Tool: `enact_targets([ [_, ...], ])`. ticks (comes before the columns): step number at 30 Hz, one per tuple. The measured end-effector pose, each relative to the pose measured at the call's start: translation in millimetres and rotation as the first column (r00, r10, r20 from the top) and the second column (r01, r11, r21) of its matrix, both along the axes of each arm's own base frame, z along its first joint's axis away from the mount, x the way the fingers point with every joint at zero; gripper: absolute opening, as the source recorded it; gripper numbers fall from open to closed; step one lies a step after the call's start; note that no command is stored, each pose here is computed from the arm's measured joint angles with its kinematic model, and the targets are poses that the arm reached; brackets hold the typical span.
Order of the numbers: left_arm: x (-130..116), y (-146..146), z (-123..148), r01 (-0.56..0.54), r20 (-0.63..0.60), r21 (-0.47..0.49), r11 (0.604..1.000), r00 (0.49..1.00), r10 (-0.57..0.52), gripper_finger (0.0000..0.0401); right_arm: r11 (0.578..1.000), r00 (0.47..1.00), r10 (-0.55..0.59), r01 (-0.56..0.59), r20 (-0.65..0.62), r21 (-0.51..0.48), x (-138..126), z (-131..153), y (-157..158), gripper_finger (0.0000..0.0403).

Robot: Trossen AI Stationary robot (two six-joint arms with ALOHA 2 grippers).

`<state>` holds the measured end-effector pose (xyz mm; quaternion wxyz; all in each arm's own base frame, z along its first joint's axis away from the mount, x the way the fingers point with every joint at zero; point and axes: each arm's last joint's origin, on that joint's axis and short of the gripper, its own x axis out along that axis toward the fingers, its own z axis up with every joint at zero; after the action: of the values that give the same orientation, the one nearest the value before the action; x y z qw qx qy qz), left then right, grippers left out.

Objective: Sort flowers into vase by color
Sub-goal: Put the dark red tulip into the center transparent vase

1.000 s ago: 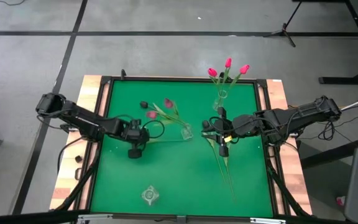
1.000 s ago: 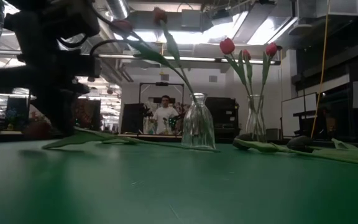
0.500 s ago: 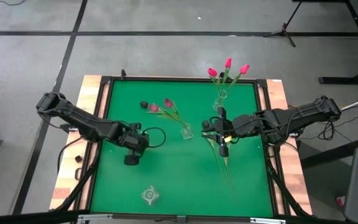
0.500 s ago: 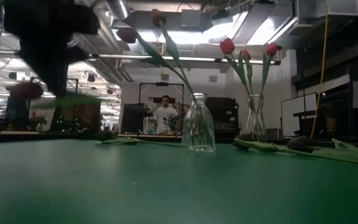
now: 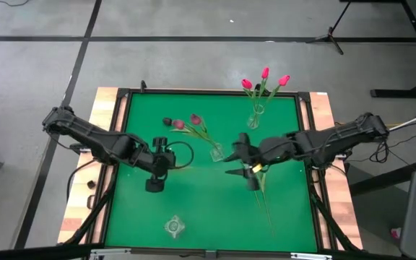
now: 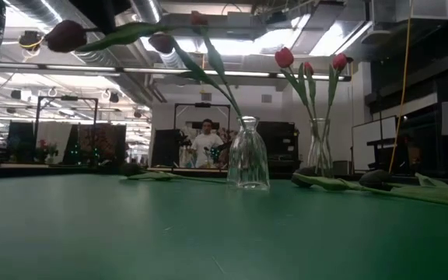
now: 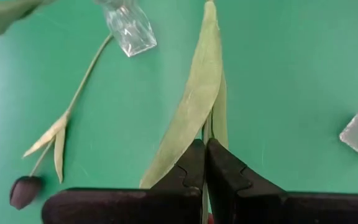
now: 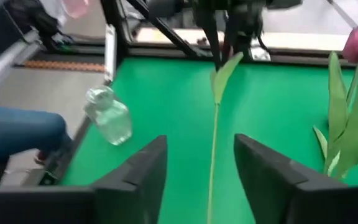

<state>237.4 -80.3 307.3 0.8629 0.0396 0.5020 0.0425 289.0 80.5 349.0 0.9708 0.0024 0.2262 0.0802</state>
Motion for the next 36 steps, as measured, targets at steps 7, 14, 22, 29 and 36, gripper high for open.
enact_targets([
  [7,0.4,1.7,1.4,-0.01,0.001,0.005,1.0,1.0,0.01,0.0,0.991,0.982,-0.036,0.01,-0.187,-0.136,51.1,-2.8,11.2,0.0227],
  [14,-0.1,1.5,1.2,-0.014,-0.002,0.007,1.0,1.0,0.014,0.0,0.982,0.951,-0.049,-0.01,-0.305,-0.19,92.1,-14.4,10.8,0.0215],
  [22,-0.9,2.1,0.9,-0.018,-0.008,0.019,1.0,1.0,0.019,0.0,0.983,0.94,-0.058,-0.004,-0.335,-0.183,111.9,-31.5,0.6,0.0209],
  [29,-1.0,2.2,0.8,-0.014,-0.009,0.025,1.0,1.0,0.014,0.0,0.981,0.947,-0.067,0.005,-0.313,-0.193,118.8,-35.2,-3.7,0.0208],
  [36,-0.8,2.2,0.9,-0.015,-0.007,0.025,1.0,1.0,0.015,0.0,0.98,0.947,-0.071,0.009,-0.313,-0.197,119.4,-35.2,-6.8,0.0208],
])
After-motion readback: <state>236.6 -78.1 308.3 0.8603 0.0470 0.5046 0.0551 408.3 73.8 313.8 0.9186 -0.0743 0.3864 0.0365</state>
